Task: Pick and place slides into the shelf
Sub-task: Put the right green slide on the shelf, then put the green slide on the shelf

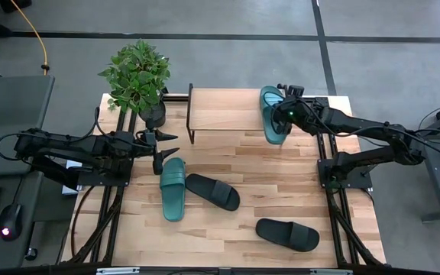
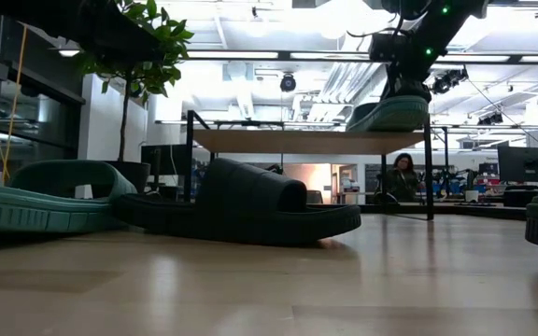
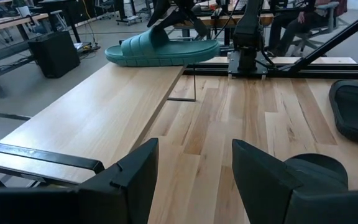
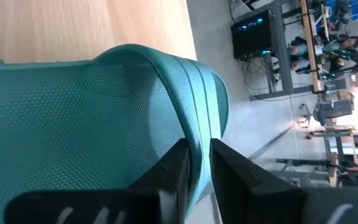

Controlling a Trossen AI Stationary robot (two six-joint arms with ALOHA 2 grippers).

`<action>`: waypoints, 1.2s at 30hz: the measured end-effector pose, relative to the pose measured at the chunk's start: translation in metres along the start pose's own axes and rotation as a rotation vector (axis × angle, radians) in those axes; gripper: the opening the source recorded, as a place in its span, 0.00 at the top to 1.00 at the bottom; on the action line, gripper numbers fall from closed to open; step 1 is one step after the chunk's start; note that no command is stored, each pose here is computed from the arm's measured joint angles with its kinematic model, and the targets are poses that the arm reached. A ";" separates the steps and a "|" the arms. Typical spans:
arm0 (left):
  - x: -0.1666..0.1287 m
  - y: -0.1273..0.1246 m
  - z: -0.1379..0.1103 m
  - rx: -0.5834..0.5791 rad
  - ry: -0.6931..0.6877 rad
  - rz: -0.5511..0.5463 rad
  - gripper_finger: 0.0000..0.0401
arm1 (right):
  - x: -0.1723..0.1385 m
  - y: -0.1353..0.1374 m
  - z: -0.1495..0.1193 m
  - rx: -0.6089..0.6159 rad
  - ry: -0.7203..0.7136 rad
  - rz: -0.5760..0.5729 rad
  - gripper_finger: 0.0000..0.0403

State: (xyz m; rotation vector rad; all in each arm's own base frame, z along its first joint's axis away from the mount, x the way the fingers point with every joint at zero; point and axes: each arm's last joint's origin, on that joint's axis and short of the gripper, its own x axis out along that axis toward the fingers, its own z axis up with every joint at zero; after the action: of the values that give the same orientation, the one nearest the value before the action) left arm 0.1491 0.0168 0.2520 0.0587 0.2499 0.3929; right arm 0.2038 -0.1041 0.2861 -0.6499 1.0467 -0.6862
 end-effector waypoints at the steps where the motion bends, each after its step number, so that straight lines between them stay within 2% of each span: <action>1: 0.000 0.000 0.000 0.000 0.000 0.000 0.53 | 0.000 0.000 0.000 -0.001 0.005 -0.007 0.87; 9: 0.000 0.000 0.000 -0.002 0.000 0.000 0.53 | 0.000 -0.001 -0.001 -0.006 0.021 -0.024 0.87; 15: 0.000 0.000 0.000 -0.002 0.000 0.000 0.53 | 0.000 0.002 -0.002 0.026 0.004 0.030 0.86; 28: 0.000 0.000 0.000 -0.003 0.001 0.000 0.53 | 0.000 0.001 -0.003 0.056 0.037 -0.009 0.55; 36: 0.000 0.000 0.000 -0.003 0.001 0.000 0.53 | -0.002 0.004 -0.001 0.085 0.003 0.040 0.49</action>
State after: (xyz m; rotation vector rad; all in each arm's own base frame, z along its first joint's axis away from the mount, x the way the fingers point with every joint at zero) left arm 0.1490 0.0168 0.2519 0.0556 0.2508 0.3934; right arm 0.2033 -0.1004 0.2834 -0.5528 1.0253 -0.6933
